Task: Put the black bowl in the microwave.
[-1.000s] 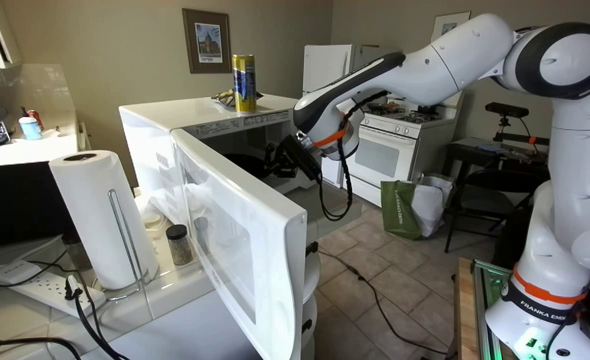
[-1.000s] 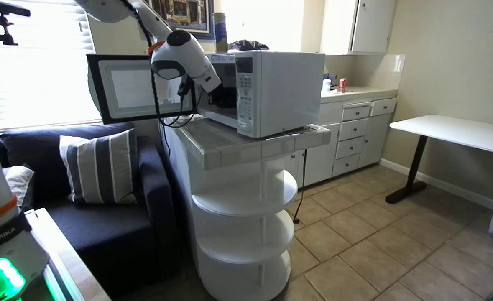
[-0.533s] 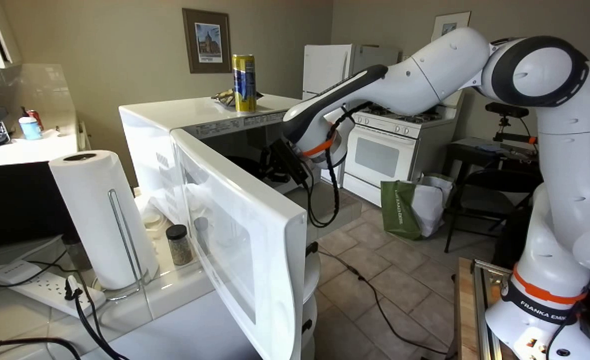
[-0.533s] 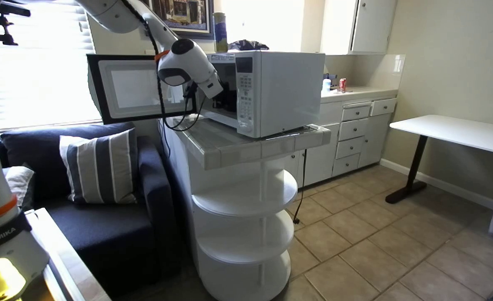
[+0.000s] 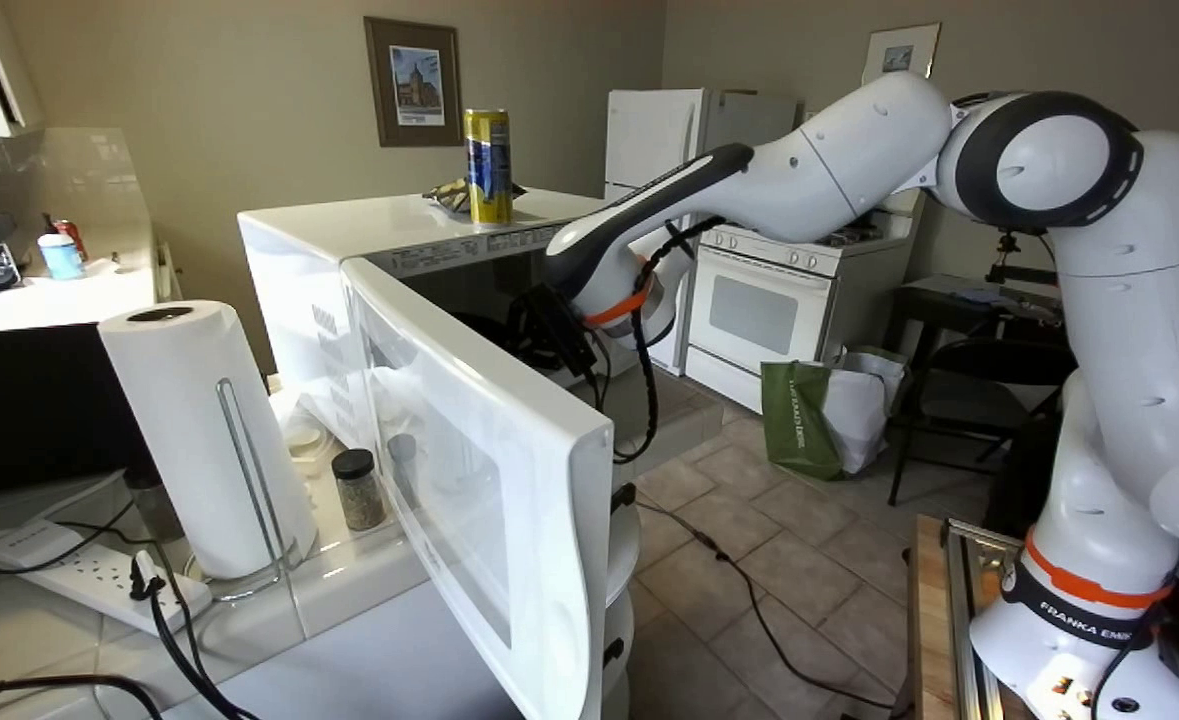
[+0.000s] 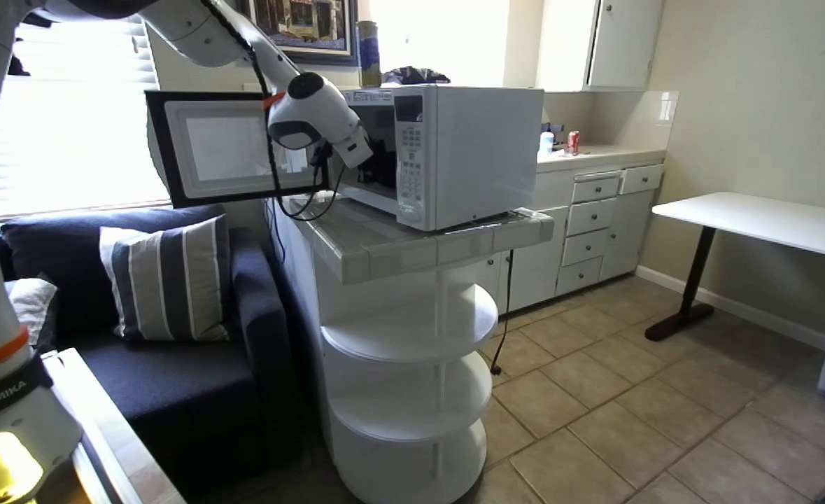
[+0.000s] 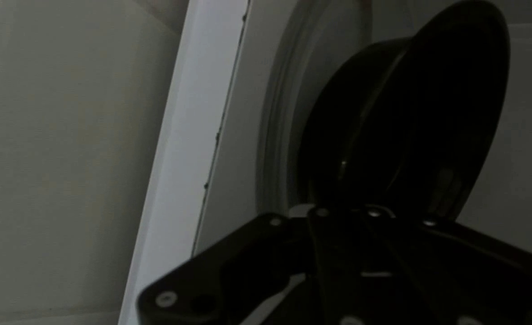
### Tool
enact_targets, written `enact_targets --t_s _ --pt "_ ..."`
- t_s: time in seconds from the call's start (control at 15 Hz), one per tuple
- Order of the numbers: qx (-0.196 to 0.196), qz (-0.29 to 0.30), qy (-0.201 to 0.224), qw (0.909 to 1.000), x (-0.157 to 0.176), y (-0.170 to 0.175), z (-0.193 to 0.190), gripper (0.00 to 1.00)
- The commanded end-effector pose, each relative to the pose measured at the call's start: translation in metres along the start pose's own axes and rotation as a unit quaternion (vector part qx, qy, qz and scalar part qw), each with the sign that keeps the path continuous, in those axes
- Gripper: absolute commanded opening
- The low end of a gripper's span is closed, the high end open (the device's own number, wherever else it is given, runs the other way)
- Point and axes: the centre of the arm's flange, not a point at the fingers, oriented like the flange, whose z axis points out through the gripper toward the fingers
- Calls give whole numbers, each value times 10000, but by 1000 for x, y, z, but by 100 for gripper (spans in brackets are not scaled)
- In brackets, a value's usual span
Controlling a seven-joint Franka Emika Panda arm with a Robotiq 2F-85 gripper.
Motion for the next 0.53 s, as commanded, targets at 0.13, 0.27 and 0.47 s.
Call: enact_targets --t_s 0.13,0.27,0.47 --pt "84 -7 119 9999 -7 -3 18 2" --pt "121 -69 124 9998 -9 -5 19 33" --pt "138 -149 75 9998 -13 -8 16 56"
